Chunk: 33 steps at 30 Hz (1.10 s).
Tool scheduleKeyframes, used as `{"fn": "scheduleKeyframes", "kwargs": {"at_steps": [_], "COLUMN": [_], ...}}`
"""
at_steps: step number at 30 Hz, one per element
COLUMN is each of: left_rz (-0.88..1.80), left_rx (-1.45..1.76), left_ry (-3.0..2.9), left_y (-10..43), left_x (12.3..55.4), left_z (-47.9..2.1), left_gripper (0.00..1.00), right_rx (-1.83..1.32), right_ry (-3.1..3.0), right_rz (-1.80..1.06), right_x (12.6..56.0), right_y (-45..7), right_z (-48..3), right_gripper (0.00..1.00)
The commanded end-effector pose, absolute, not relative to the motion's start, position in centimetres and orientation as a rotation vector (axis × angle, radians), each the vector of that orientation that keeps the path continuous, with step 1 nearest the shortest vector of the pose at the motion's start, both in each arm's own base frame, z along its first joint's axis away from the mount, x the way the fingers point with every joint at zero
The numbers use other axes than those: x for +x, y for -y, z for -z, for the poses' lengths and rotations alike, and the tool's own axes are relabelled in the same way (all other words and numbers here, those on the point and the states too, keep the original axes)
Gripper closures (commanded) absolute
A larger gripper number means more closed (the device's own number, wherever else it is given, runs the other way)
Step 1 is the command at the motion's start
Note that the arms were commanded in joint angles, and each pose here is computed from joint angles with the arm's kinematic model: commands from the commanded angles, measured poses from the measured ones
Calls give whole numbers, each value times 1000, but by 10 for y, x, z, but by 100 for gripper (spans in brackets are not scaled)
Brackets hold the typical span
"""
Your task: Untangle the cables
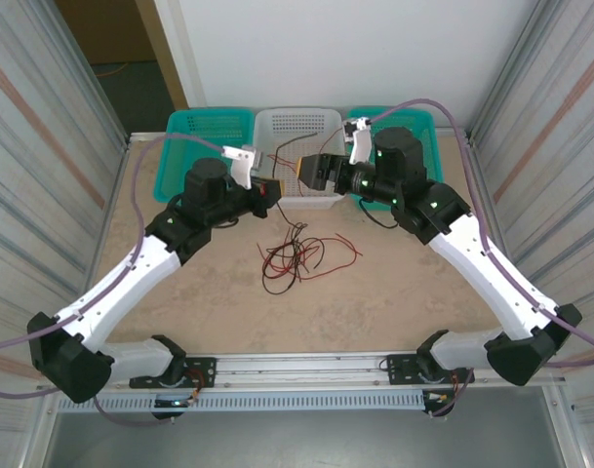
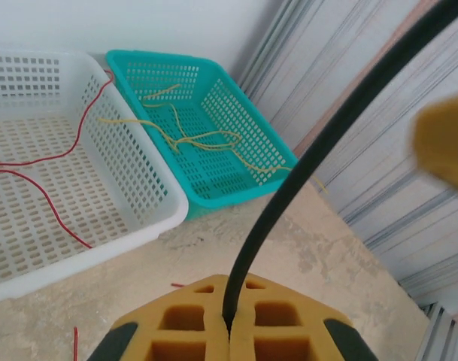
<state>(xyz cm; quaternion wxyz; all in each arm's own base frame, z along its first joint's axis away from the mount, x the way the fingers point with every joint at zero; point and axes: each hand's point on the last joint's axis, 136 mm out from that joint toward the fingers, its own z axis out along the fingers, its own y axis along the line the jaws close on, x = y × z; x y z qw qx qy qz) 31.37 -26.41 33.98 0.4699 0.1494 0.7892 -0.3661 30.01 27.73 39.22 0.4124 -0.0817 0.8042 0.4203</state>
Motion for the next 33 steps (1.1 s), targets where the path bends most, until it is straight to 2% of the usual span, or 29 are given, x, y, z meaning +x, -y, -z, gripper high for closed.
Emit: {"fn": "scheduleKeyframes", "kwargs": {"at_steps": [1,8,15,17,20,25,28,33], "left_rz": [896,1121,1156,1160,1084,1012,1030,914], "left_rx": [286,152,86,40,-56,-223,-263,-353], "left_ry": [-1974,-1955,-1932,-1912,-1915,-1887,-1832,-1816], "left_y": [254,249,236,222,193,144,129,95], "left_x": [315,315,318,322,330,344,348,364], "left_z": [-356,-379,-398,-406,-412,-424,-436,-435], "left_gripper": [100,100,100,100,100,100,100,100], "right_rx": [-150,-87,-83,-60,5,39,40,57], "right_ry": [-2157,-2332,-2484,-2544,-2609,-2672,-2726,-2762], "right_rz": [-953,-987,-916,-868,-789,-756,-725,-690], "right_x": [307,305,307,310,313,311,308,307], "right_y": [-270,-291,-303,-299,-286,-278,-277,-274], "right_z": [-342,-265,-204,-184,-161,-138,-124,-113], "right_gripper": [17,19,27,31,32,28,31,35]}}
